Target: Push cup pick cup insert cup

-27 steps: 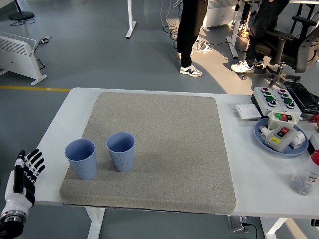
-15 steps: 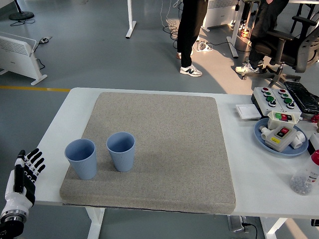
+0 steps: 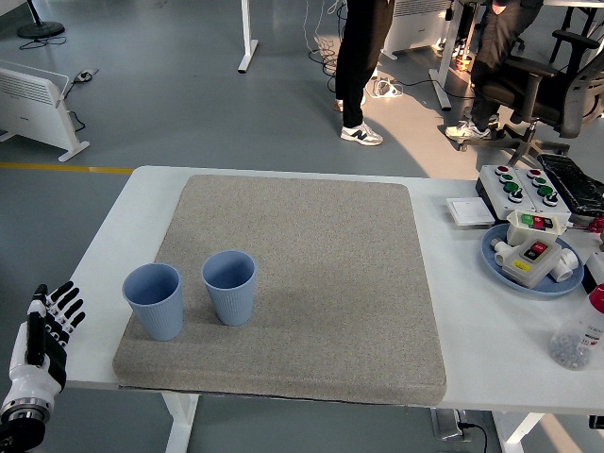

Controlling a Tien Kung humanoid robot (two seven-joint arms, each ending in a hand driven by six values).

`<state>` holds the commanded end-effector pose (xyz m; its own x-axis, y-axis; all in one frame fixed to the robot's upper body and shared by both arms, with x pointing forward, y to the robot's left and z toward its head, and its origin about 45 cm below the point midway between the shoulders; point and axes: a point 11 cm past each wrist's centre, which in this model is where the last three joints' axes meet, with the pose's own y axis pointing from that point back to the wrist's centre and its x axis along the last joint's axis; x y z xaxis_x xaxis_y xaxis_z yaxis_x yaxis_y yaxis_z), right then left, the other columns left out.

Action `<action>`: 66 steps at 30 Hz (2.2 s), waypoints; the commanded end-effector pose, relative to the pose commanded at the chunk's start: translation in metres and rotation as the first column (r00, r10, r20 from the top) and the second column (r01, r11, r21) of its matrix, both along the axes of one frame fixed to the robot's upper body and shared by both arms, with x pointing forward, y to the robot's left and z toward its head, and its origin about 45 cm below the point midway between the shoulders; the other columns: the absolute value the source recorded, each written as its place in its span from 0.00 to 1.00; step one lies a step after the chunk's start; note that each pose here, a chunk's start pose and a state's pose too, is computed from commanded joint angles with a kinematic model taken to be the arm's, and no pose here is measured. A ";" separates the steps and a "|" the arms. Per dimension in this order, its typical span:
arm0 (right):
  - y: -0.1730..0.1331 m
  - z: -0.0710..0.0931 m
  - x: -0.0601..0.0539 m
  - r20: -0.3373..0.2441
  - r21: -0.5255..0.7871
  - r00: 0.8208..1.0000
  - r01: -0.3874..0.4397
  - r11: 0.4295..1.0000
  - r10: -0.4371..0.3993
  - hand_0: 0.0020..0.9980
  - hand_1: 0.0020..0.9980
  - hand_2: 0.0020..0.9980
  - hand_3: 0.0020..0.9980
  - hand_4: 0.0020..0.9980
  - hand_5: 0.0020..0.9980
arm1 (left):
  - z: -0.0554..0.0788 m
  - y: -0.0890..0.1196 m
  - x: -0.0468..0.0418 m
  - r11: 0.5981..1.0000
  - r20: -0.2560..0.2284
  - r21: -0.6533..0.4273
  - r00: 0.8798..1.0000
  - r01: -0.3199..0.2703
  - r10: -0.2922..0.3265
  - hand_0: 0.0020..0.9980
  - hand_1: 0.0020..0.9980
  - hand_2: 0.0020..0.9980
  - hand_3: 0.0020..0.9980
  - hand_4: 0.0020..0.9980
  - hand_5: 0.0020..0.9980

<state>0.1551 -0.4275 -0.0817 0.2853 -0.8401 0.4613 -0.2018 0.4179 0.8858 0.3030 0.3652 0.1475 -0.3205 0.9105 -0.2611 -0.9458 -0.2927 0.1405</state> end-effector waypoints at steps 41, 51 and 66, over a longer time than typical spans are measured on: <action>0.001 -0.001 -0.003 -0.004 0.004 1.000 0.006 1.000 -0.006 0.52 0.54 0.62 0.57 0.11 0.44 | 0.001 -0.002 0.0015 1.000 0.002 0.005 1.000 0.014 -0.014 0.86 0.86 0.85 0.78 0.61 1.00; 0.001 -0.001 -0.003 -0.005 0.006 1.000 0.007 1.000 -0.007 0.52 0.54 0.62 0.57 0.11 0.44 | 0.004 -0.003 -0.0034 0.995 0.011 0.101 1.000 0.026 -0.027 0.82 0.81 0.80 0.75 0.61 1.00; 0.002 -0.002 -0.004 -0.005 0.008 1.000 0.009 1.000 -0.008 0.52 0.54 0.62 0.57 0.11 0.44 | 0.014 0.017 -0.0269 0.964 0.090 0.250 0.994 -0.088 0.068 0.30 0.46 0.46 0.44 0.60 1.00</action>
